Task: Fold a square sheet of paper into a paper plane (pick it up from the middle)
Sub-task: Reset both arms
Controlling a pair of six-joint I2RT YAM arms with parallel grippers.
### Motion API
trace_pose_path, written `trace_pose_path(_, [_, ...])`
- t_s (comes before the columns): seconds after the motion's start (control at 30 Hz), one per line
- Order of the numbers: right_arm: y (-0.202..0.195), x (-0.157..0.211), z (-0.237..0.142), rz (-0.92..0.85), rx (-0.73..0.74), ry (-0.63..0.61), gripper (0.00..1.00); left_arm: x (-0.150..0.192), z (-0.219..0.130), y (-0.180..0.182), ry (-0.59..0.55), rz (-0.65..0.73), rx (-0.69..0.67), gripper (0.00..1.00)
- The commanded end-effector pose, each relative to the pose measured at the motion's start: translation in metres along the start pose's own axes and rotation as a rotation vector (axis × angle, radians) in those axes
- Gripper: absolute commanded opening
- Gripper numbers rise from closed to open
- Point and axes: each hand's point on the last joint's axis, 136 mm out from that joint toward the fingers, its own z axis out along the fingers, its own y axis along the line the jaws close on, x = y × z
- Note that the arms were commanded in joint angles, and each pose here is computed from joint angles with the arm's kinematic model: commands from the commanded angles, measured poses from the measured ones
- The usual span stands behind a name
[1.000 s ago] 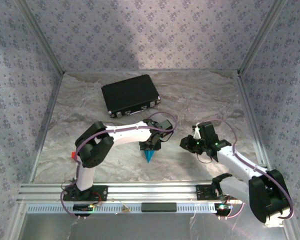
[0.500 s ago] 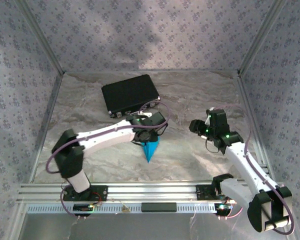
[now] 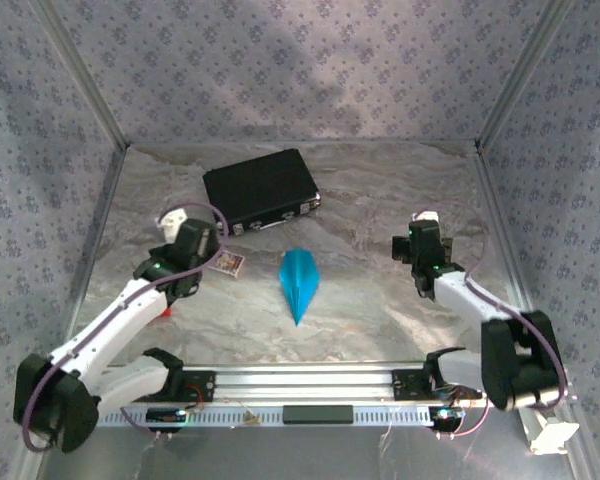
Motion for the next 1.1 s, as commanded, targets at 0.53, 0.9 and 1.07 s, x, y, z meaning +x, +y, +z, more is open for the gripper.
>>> trace_pose_path(0.53, [-0.012, -0.027, 0.043, 0.081, -0.18, -0.271, 0.99, -0.018, 0.102, 0.021, -0.248, 0.176, -0.025, 1.0])
trace_pose_path(0.9, [-0.01, -0.026, 0.042, 0.062, -0.158, -0.267, 0.99, -0.003, 0.123, 0.006, -0.328, 0.176, 0.24, 1.0])
trace_pose_path(1.07, [-0.01, -0.026, 0.042, 0.064, -0.159, -0.265, 0.99, -0.008, 0.136, 0.008, -0.251, 0.159, 0.232, 1.0])
